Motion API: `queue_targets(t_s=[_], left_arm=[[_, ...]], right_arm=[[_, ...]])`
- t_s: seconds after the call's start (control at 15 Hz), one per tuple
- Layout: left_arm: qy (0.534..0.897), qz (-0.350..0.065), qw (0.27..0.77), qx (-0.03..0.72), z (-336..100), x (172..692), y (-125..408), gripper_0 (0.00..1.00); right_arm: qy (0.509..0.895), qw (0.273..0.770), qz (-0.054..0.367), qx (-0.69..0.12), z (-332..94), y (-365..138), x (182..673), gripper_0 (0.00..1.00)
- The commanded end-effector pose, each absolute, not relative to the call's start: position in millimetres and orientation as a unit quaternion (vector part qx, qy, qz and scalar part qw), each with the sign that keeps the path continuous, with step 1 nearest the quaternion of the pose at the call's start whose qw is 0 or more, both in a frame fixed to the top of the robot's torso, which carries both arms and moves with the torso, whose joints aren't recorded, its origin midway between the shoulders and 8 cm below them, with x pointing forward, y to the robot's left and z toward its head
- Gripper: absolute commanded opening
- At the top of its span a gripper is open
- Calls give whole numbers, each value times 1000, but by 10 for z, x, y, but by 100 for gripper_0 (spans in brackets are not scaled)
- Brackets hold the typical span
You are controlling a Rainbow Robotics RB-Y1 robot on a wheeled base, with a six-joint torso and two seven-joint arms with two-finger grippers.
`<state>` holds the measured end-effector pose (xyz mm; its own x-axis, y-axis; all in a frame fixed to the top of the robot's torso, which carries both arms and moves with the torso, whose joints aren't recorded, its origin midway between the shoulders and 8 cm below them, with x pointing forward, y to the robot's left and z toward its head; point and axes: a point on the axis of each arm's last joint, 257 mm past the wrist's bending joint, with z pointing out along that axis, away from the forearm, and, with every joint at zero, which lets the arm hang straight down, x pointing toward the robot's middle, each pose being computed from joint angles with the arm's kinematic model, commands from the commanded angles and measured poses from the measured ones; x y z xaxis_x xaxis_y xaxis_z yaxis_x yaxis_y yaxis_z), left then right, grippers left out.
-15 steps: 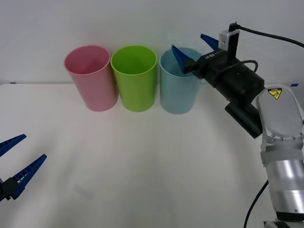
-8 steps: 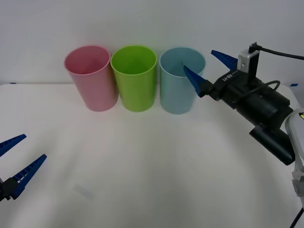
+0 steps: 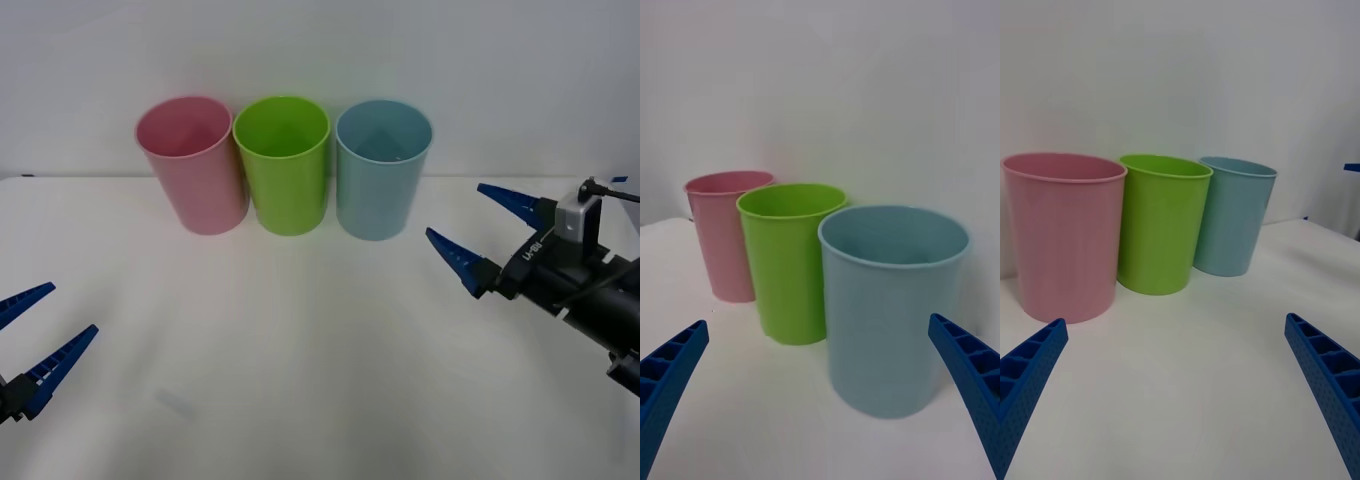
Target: Grasp the object on the table and drop it into the matching bin: aluminum can to the light blue bin, PET bottle to the pink bin.
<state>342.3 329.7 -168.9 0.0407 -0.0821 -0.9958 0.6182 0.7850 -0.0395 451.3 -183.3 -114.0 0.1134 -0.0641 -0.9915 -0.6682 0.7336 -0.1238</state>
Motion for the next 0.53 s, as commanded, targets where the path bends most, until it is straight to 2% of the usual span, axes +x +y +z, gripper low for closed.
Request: queue_targets(t_s=[0.07, 0.53], left_arm=[[645, -253, 691, 208, -1689, 3423, 3297, 100], [645, -253, 691, 208, -1689, 3423, 3297, 100]], right_arm=[[634, 676, 204, -315, -1377, -1984, 4286, 100], [656, 632, 226, -344, -1783, -2279, 3642, 100]])
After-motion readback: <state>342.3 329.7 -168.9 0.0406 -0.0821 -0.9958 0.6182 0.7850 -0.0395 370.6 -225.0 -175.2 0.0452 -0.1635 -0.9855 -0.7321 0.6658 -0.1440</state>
